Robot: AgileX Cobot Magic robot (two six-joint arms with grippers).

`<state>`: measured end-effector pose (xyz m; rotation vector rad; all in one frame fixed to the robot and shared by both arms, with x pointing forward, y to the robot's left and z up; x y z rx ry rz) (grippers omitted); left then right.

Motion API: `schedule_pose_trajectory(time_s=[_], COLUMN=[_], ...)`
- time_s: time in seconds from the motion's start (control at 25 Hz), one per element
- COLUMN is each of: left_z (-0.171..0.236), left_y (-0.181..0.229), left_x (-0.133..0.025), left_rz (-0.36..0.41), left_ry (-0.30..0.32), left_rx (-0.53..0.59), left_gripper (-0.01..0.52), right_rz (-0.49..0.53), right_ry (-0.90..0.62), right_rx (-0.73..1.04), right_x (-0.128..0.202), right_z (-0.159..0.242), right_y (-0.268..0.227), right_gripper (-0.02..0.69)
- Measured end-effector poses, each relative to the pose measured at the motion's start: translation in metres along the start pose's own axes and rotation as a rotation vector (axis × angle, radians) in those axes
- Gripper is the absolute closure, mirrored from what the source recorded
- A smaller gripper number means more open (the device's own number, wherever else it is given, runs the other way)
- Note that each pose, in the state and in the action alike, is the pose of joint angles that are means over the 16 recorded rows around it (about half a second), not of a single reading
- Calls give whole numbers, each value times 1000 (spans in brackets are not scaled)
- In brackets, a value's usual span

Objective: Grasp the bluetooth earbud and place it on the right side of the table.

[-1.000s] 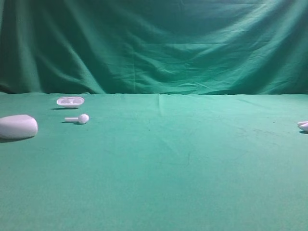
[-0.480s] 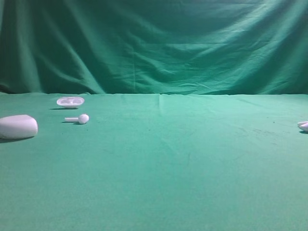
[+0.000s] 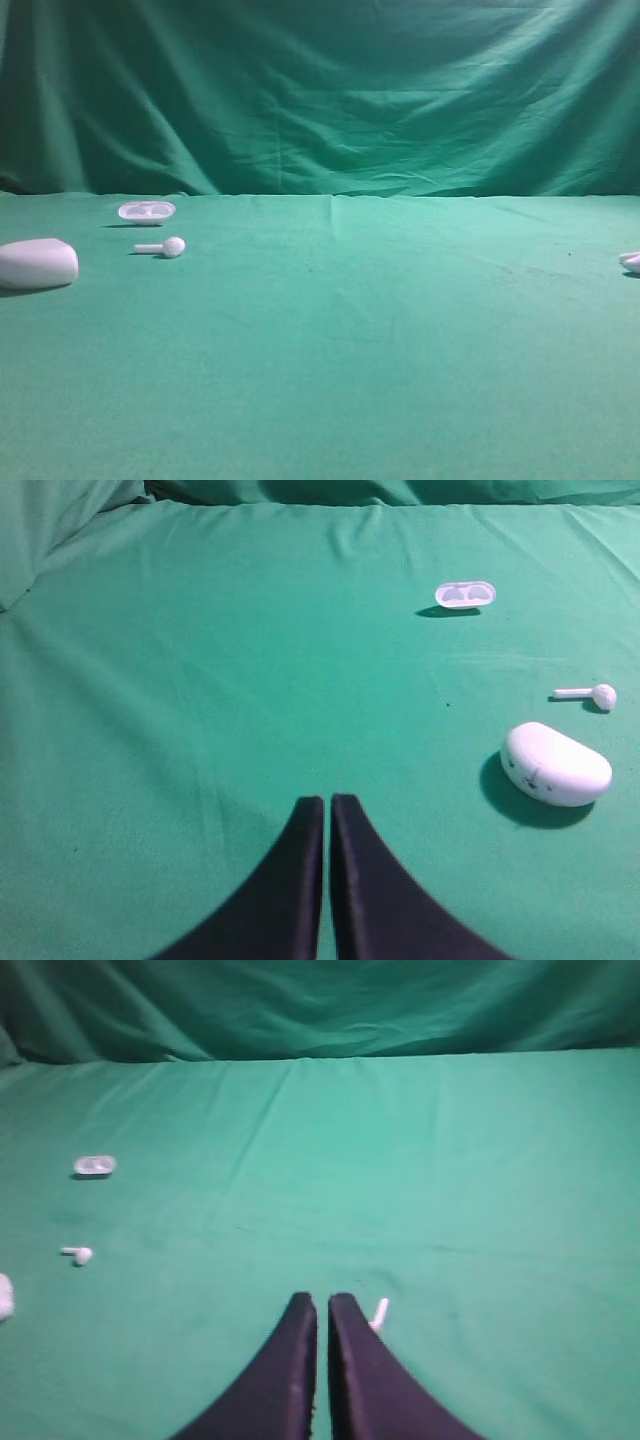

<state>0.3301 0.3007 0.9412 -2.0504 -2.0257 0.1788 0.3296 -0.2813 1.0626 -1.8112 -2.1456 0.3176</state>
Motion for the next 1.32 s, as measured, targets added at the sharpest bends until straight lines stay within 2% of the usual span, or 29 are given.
schedule_pose_trajectory(time_s=[0.24,0.64,1.32], left_z=[0,0,0], left_y=[0,0,0], left_x=[0,0,0], left_rz=[0,0,0], left_ry=[0,0,0], left_rx=[0,0,0], left_gripper=[514,514,514], right_rz=[66,106,110], right_ry=[-17,14,19], right_rx=[-47,-73,-67], right_x=[-13,-23,-25], right_z=[41,109,120], right_y=[17,40,44], right_gripper=[628,616,616])
Point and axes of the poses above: a point on each arm's last joint axis where the gripper is mounted, y pointing out along that axis toward the gripper, x along the wrist's bending axis when the last joint is at zero, z = x × y, the point moved 4 cm from there along y, pointing out along that axis toward the gripper, and after that the axes turned 5 degrees about y, right-handed, at the moved point
